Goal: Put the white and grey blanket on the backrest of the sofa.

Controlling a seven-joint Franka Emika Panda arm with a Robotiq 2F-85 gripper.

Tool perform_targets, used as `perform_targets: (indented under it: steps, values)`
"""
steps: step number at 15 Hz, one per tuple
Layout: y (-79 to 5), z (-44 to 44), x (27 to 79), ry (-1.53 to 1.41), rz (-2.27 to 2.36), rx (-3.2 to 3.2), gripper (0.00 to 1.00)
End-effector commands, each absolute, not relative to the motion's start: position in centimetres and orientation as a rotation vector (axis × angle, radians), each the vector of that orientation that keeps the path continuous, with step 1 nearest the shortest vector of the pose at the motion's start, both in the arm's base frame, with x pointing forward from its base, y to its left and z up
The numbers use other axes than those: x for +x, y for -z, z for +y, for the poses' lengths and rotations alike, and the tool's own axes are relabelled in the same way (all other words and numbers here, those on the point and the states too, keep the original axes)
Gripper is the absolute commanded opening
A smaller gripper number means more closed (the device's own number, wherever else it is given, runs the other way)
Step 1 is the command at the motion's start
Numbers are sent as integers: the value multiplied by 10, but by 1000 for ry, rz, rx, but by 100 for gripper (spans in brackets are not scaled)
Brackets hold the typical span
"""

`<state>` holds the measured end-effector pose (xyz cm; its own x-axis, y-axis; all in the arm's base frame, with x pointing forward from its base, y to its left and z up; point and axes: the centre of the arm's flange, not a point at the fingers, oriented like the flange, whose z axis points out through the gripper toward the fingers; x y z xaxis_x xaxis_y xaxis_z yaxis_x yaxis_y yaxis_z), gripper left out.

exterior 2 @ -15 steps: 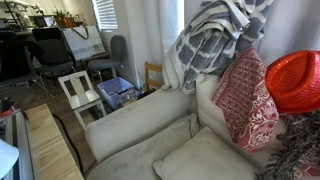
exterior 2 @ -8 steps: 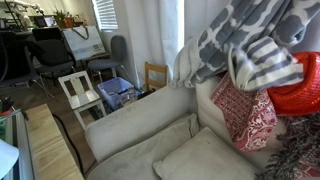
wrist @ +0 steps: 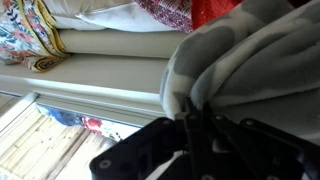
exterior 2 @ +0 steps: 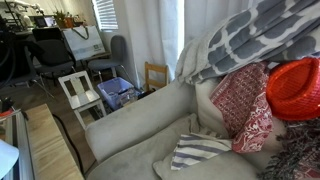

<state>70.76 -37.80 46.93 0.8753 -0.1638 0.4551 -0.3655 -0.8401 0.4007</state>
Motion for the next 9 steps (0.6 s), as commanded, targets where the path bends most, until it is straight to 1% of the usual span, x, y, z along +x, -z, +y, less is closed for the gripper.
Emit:
perform_targets:
  steps: [1, 2, 3, 4, 5, 9]
  values:
    - [-446, -434, 732, -624, -493, 2450, 32]
    - [-436, -437, 736, -638, -518, 2446, 32]
    - [-432, -433, 738, -625, -548, 2454, 35]
    - [-434, -430, 738, -608, -564, 2451, 42]
    - [-444, -421, 733, -546, -567, 2449, 51]
    - [-485, -388, 706, -300, -567, 2410, 80]
